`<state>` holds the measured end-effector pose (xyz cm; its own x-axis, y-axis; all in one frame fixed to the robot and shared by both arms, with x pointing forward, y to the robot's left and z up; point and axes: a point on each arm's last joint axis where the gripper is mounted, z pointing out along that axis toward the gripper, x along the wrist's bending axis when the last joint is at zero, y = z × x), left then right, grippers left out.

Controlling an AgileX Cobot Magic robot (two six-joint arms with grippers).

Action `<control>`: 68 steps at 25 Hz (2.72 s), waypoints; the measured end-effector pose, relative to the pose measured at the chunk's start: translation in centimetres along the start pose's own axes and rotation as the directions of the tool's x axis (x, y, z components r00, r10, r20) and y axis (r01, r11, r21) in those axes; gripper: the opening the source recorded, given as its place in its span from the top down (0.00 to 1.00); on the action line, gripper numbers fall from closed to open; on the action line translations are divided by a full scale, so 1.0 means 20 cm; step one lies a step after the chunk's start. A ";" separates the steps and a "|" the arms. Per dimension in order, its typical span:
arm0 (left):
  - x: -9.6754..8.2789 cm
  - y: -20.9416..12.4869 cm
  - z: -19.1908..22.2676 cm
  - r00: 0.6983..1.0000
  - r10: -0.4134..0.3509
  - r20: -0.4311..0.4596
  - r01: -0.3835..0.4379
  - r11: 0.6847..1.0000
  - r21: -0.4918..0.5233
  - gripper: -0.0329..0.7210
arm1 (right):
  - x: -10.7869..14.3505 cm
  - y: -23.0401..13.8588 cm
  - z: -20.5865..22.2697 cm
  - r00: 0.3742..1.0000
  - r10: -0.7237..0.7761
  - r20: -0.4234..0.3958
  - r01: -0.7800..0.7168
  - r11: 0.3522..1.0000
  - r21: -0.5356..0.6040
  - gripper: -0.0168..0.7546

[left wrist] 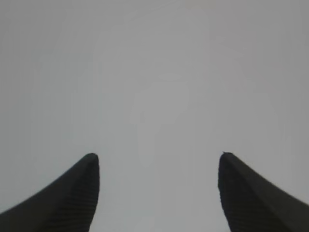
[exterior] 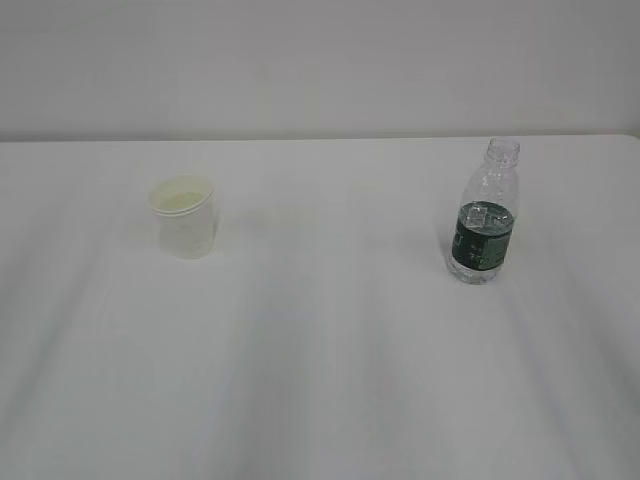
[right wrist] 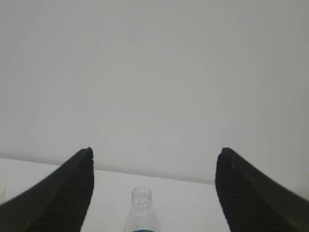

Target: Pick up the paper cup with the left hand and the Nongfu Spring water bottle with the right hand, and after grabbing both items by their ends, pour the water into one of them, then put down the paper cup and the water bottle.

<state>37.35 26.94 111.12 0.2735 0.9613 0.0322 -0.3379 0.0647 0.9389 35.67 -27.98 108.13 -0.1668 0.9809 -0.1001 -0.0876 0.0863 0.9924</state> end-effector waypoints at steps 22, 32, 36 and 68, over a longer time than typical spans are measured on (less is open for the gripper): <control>0.01 0.12 -0.41 0.988 -0.002 -0.151 0.020 0.993 0.119 0.25 | -0.10 0.25 -0.32 0.978 0.059 0.202 -0.071 0.996 0.052 0.22; 0.03 0.15 -0.48 0.974 -0.038 -0.225 0.108 0.945 0.308 0.25 | -0.10 0.20 -0.42 0.965 0.116 0.236 -0.159 0.973 0.169 0.22; 0.03 0.17 -0.50 0.968 -0.048 -0.245 0.138 0.921 0.365 0.25 | -0.08 0.18 -0.44 0.973 0.103 0.207 -0.155 0.956 0.250 0.22; -0.04 0.03 -0.70 0.984 -0.036 -0.176 0.170 0.510 0.843 0.32 | -0.02 0.05 -0.71 0.993 0.035 0.110 -0.096 0.785 0.612 0.22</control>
<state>24.35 29.86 106.91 0.1228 0.9905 -0.0626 0.6331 -0.0297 0.7735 21.66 -30.74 108.16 -0.0604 0.9966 -0.0568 0.5479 0.0807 0.8327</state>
